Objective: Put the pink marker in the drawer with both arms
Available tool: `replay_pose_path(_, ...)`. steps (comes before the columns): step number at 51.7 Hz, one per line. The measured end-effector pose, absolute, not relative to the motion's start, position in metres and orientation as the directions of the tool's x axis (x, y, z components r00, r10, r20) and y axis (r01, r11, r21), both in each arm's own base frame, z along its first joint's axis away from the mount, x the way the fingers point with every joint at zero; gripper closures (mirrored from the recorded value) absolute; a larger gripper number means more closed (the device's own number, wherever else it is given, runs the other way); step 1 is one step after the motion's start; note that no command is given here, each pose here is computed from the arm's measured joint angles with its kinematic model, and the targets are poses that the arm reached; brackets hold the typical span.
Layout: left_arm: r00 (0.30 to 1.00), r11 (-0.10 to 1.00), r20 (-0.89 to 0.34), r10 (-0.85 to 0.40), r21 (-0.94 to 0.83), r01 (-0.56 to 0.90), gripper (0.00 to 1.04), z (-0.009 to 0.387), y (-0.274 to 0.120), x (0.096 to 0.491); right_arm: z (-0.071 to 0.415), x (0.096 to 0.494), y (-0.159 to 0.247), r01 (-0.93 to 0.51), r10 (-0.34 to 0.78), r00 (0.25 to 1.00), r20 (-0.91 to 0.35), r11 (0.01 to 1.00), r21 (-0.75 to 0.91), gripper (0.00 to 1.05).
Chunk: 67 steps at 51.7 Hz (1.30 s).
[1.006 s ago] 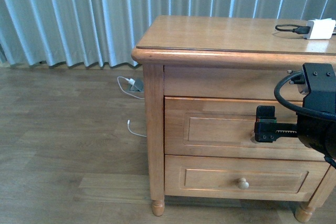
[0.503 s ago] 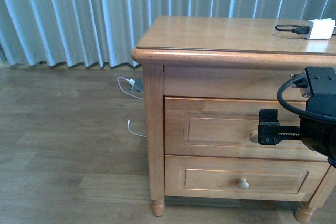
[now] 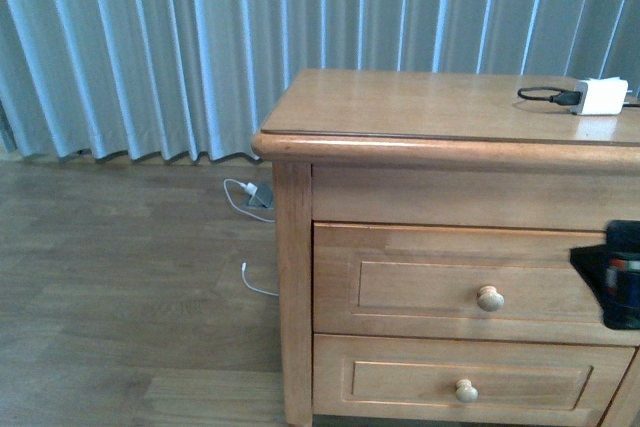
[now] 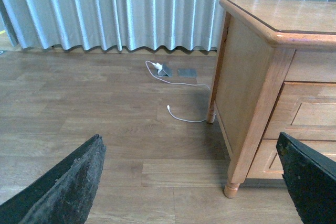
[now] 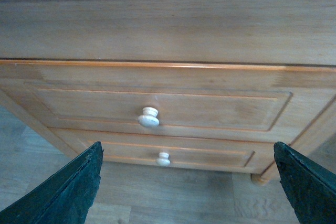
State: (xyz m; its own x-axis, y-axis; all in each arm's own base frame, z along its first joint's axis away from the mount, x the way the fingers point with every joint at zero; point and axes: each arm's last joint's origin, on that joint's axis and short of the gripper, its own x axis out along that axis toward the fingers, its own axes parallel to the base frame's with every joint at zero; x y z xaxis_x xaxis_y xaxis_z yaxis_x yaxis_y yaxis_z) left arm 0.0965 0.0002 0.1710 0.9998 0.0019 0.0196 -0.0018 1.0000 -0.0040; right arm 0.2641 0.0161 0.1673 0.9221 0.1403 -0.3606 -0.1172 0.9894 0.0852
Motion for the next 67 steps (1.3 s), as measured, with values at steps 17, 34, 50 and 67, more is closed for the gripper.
replay_pose_path(17,1.0,1.0,0.02,0.002,-0.004,-0.002,0.06,0.171,0.0,0.097,0.2,0.167,-0.012,-0.061,0.094,0.941,-0.326,0.992,0.109,0.08)
replay_pose_path(34,1.0,1.0,0.02,0.002,-0.004,-0.002,0.06,0.171,0.0,0.097,0.204,0.146,-0.017,-0.013,0.033,0.968,-0.249,0.997,0.079,0.12)
replay_pose_path(50,1.0,1.0,0.019,0.002,-0.004,-0.002,0.06,0.171,0.0,0.097,0.184,0.128,0.0,0.001,-0.001,1.0,-0.006,1.0,0.005,0.82)
replay_pose_path(67,1.0,1.0,0.019,0.002,-0.004,-0.002,0.06,0.171,0.0,0.097,0.176,0.118,0.0,0.003,-0.003,1.0,-0.002,1.0,0.002,1.03)
